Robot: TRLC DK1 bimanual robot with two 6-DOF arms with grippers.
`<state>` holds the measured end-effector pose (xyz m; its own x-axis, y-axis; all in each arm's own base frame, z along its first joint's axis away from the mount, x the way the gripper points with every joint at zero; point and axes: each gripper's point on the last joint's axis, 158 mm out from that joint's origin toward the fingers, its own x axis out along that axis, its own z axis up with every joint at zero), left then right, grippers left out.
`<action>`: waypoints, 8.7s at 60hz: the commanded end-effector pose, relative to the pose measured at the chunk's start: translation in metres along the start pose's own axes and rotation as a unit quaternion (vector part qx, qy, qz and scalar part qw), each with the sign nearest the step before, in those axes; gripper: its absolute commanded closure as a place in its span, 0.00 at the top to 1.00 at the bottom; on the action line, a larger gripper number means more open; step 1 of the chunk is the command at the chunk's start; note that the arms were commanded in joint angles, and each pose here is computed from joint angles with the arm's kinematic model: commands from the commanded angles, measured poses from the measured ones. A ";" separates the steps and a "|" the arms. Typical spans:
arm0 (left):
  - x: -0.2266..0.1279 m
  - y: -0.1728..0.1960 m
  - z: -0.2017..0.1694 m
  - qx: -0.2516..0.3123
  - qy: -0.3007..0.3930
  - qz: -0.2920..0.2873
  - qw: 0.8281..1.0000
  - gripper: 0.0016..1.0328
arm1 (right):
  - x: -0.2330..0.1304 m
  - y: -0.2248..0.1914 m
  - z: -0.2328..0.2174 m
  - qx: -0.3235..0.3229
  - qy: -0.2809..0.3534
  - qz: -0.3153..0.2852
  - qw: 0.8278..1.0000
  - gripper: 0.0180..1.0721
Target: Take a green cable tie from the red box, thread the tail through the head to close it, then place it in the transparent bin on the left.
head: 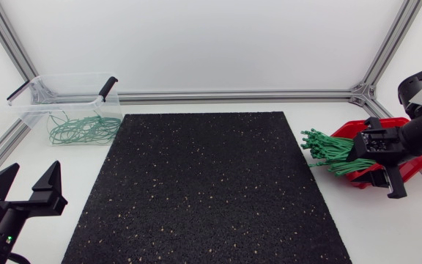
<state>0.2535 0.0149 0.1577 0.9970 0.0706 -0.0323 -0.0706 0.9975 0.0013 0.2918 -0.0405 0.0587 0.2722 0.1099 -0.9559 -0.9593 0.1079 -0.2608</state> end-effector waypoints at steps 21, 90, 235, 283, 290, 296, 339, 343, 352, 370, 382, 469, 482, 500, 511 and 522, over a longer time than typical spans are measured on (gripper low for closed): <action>0.002 0.001 -0.021 -0.006 0.022 0.002 1.000 0.97 | 0.023 0.006 0.000 -0.020 0.004 0.008 1.000 0.42; 0.002 0.000 -0.021 -0.006 0.022 0.001 1.000 0.97 | 0.023 -0.002 -0.001 -0.029 0.008 -0.018 0.999 0.06; 0.002 0.000 -0.023 -0.006 0.025 0.000 1.000 0.97 | -0.036 -0.044 0.007 -0.032 -0.011 -0.136 0.990 0.06; 0.001 -0.002 -0.023 -0.006 0.027 -0.005 1.000 0.97 | -0.028 -0.035 0.028 0.028 -0.064 -0.118 0.991 0.06; 0.001 -0.002 -0.023 -0.006 0.026 -0.005 1.000 0.97 | -0.038 -0.049 0.037 0.074 -0.102 -0.127 0.984 0.06; 0.001 -0.002 -0.023 -0.006 0.027 -0.005 1.000 0.97 | -0.049 -0.062 0.041 0.113 -0.133 -0.128 0.976 0.06; 0.002 -0.006 -0.017 -0.009 0.012 -0.014 1.000 0.97 | -0.199 -0.061 0.130 0.233 -0.274 -0.105 0.927 0.06; 0.002 -0.006 -0.013 -0.009 0.006 -0.012 1.000 0.96 | -0.205 -0.056 0.146 0.250 -0.285 -0.083 0.922 0.06; 0.000 -0.004 0.000 -0.005 -0.003 -0.009 1.000 0.96 | -0.209 -0.025 0.188 0.226 -0.303 -0.019 0.926 0.06; -0.007 -0.006 0.046 -0.015 -0.027 -0.014 0.999 0.93 | -0.203 0.027 0.259 0.207 -0.326 0.094 0.918 0.06; 0.000 -0.007 0.067 -0.019 0.005 -0.016 1.000 0.93 | -0.184 0.042 0.278 0.228 -0.313 0.146 0.910 0.06; -0.027 -0.185 0.055 -0.023 0.292 -0.434 0.852 0.89 | -0.165 0.035 0.318 0.354 -0.381 0.434 0.735 0.06; -0.037 -0.210 0.046 -0.006 0.304 -0.481 0.822 0.94 | -0.143 0.024 0.319 0.376 -0.369 0.380 0.760 0.06; -0.046 -0.239 0.043 0.015 0.282 -0.513 0.811 0.95 | -0.119 0.019 0.345 0.398 -0.354 0.279 0.799 0.06; -0.034 -0.253 0.031 0.063 0.276 -0.473 0.834 0.96 | -0.108 0.000 0.348 0.460 -0.328 0.251 0.786 0.06; -0.024 -0.266 0.027 0.082 0.263 -0.444 0.852 0.95 | -0.100 -0.015 0.349 0.494 -0.316 0.204 0.784 0.06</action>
<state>0.2475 -0.2462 0.1873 0.4884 -0.6877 -0.5371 0.7615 0.6365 -0.1225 0.3009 0.2828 0.2011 0.2240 0.7682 -0.5997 -0.5589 0.6054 0.5667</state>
